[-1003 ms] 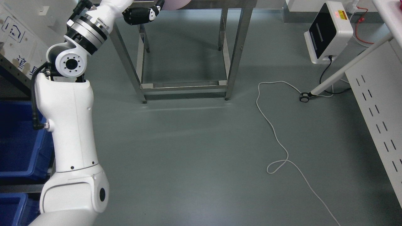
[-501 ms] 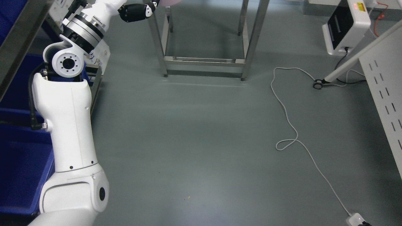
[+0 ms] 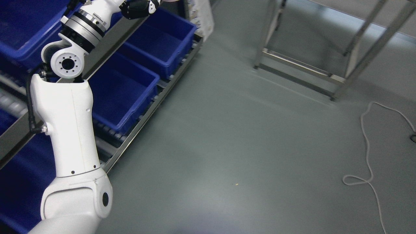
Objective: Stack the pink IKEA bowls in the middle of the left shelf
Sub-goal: 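Carry the stacked bowls in the left hand while turning toward the blue-bin shelf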
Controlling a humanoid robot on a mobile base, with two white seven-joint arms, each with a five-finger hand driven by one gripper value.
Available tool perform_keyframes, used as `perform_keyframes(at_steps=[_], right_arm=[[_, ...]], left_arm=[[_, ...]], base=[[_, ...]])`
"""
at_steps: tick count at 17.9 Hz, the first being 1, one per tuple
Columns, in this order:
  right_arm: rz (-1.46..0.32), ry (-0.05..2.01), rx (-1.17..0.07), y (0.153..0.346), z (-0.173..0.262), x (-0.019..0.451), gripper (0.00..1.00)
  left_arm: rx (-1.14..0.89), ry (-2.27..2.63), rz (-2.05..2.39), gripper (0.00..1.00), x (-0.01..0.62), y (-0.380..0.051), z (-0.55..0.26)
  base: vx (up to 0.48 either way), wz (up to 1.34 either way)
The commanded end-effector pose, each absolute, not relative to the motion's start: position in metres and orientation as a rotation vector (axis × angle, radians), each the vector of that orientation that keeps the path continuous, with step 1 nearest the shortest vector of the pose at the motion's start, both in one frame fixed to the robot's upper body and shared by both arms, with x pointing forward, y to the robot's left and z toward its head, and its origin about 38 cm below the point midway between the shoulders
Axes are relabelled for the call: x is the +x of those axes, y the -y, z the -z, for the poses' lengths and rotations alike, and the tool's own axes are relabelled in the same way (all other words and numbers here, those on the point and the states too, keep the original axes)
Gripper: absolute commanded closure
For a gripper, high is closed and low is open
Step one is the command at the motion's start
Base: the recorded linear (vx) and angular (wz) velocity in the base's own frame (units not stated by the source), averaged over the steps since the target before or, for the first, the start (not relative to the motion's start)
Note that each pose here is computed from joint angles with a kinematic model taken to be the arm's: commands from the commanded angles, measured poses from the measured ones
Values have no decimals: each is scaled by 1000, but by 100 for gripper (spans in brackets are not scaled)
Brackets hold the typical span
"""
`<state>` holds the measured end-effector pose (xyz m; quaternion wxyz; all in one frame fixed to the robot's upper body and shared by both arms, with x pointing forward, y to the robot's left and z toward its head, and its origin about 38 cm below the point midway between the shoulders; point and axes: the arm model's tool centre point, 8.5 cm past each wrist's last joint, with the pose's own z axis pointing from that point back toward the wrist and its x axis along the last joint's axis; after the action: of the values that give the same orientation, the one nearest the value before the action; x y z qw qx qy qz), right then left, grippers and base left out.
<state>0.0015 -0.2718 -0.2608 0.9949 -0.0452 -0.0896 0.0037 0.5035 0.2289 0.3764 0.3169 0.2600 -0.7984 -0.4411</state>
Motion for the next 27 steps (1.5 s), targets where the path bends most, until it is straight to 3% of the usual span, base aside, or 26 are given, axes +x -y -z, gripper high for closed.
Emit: perform_keyframes(at_steps=[1,5,12,17,20,27], right_arm=[[-9,179,-102,283,260,2,0],[-9,179,-100,283,260,2,0],[-8,179,-102,283,260,2,0],[-9,179,-100,283,260,2,0],[-9,179,-102,283,260,2,0],[-9,179,-102,283,260,2,0]], left_arm=[[756,2152,1137,89,497,-236,-400],[804,2201,1150,90,496,-225,-442],[799,2089,1137,90,507,-218,-437],[776,1999,1128,90,515,-225,-414],[710,1929,1219,89,530,-204,-392],[610,1819,1235,89,555,-201,-360]], base=[[-238,1234],[-161,1277],[-50,892],[50,307],[30,185],[4,21]])
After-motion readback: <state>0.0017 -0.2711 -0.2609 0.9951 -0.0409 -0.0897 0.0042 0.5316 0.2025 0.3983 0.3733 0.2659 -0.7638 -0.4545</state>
